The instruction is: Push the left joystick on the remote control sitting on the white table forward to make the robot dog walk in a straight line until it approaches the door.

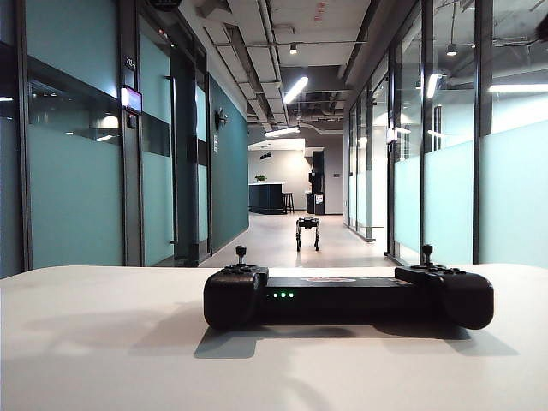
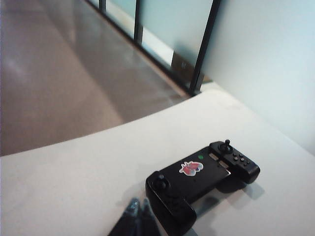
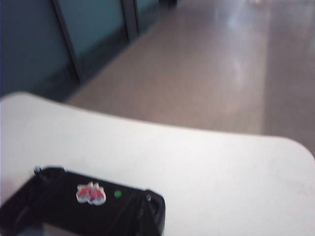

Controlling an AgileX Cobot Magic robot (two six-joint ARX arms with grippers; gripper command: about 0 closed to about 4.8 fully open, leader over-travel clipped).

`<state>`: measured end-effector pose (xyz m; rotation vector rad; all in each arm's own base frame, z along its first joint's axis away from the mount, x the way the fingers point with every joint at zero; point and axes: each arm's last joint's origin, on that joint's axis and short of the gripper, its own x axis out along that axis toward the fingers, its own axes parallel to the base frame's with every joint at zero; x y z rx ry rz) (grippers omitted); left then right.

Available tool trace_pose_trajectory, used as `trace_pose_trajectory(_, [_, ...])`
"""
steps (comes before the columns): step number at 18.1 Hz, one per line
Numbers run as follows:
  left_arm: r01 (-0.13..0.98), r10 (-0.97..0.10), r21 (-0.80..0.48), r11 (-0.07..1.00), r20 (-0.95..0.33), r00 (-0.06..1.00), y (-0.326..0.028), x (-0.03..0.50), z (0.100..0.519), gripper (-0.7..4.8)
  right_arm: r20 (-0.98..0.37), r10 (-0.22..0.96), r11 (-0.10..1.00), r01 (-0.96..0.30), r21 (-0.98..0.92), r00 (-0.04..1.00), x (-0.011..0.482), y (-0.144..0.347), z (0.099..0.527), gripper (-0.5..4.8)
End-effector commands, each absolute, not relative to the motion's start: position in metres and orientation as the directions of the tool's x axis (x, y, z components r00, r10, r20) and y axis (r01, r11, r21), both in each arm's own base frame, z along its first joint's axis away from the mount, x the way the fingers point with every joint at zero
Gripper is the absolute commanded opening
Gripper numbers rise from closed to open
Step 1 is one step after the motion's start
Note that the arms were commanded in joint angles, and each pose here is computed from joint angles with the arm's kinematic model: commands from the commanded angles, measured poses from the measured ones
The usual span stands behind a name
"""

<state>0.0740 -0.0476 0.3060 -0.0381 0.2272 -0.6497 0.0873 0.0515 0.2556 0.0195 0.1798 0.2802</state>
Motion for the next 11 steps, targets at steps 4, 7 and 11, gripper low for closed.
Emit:
trace_pose_trajectory(4, [0.611,-0.612,-0.037,0.790,-0.024,0.790,-0.045,0.070,0.294,-0.06,-0.053,0.284,0.957,-0.279,0.085,0.958,0.074,0.042,0.265,-0.01])
trace_pose_trajectory(7, [0.617,-0.616,-0.003,0.787,0.041,0.786,-0.049,0.075,0.286,-0.05,-0.019,0.283,0.955,-0.280,0.097,0.959,0.070,0.038,0.267,-0.01])
trace_pose_trajectory(11, [0.611,-0.606,0.011,0.791,0.141,0.782,-0.053,0.083,0.274,-0.06,-0.006,0.283,0.954,-0.281,0.101,0.959,0.068,0.037,0.268,-0.01])
